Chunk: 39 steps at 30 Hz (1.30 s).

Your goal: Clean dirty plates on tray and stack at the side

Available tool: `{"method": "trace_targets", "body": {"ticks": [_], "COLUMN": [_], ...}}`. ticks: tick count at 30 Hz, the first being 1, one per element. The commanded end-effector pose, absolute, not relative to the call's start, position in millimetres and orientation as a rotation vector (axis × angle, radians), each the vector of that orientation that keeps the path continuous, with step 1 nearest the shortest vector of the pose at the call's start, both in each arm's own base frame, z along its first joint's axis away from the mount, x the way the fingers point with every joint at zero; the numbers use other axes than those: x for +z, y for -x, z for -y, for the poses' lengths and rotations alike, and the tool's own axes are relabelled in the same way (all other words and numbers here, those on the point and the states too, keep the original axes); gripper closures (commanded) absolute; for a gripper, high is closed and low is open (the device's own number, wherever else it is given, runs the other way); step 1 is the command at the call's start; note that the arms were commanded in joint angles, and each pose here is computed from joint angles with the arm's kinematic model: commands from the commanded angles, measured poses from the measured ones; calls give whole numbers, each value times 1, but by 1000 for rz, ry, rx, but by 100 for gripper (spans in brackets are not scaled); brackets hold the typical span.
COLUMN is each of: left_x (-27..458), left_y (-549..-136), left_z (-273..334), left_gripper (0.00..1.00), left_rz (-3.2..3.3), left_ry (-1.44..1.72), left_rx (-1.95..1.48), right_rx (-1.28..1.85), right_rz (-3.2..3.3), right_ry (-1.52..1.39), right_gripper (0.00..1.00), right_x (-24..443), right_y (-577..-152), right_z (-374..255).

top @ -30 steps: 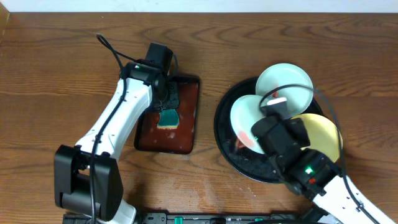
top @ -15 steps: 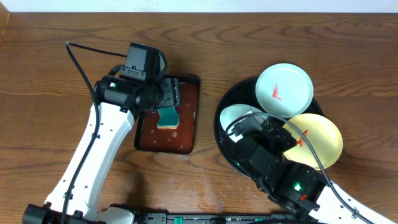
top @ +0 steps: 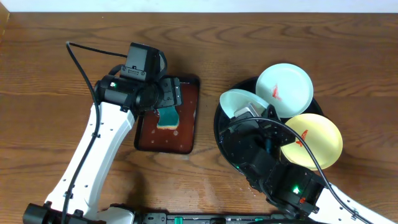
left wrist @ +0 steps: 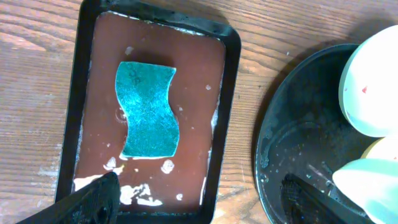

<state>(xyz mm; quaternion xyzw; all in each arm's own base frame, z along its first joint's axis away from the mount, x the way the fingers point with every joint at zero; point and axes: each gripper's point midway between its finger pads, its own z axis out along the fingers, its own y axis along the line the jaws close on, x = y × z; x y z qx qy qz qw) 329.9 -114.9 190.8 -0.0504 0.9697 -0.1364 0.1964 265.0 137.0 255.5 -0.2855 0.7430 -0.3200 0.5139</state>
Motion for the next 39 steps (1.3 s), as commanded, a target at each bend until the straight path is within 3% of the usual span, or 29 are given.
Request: {"method": "trace_targets", "body": {"ticks": [1, 39], "left_x": [196, 196], "left_y": [-332, -332], "left_z": [117, 117], "left_gripper": [17, 17], "left_rz": [-2705, -2705], "left_ry": [125, 125], "left_rx": [-391, -391], "right_rx": [-824, -856], "right_rz": [-1751, -1745], "right_ry": [684, 669], "right_gripper": [99, 99], "right_x": [272, 275], "right_y": [-265, -264], "right_z": [-133, -129]}}
